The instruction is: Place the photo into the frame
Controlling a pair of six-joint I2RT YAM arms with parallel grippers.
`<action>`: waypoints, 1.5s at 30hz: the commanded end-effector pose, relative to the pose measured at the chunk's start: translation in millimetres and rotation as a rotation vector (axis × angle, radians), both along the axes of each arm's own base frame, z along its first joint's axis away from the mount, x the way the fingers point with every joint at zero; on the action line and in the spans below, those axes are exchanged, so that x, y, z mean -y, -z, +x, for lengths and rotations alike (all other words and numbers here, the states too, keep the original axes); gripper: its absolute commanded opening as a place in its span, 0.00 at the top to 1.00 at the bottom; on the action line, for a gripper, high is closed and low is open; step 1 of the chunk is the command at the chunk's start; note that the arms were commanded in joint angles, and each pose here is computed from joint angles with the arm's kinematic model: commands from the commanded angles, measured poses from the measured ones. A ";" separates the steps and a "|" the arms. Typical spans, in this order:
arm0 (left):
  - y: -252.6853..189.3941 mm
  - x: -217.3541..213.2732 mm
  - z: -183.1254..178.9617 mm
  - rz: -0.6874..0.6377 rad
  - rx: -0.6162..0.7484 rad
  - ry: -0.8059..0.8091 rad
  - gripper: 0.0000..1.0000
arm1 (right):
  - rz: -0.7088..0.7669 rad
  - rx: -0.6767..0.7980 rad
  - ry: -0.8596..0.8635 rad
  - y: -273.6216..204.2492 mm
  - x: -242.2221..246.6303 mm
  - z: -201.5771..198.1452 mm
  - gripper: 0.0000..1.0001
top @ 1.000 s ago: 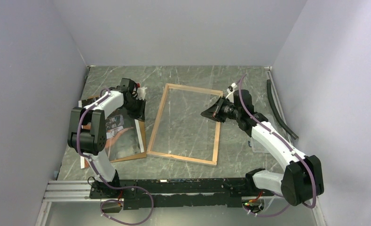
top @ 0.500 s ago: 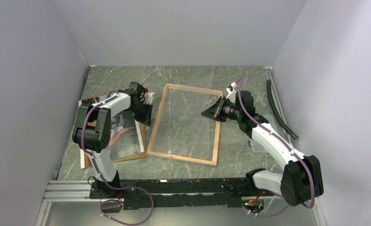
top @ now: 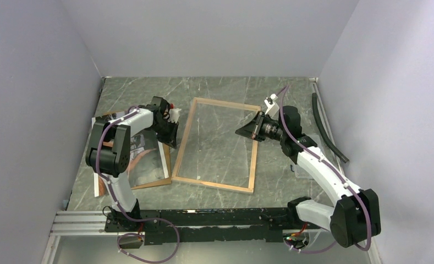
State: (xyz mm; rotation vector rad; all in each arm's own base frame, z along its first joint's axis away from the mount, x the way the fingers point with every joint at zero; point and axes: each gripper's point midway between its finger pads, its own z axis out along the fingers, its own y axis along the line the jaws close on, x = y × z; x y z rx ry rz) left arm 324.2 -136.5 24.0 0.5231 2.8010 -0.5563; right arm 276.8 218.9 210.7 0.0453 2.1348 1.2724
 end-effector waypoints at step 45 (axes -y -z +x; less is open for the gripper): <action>-2.8 9.0 3.5 -0.018 0.017 0.043 0.97 | -0.064 -0.188 0.246 105.4 50.8 28.2 1.00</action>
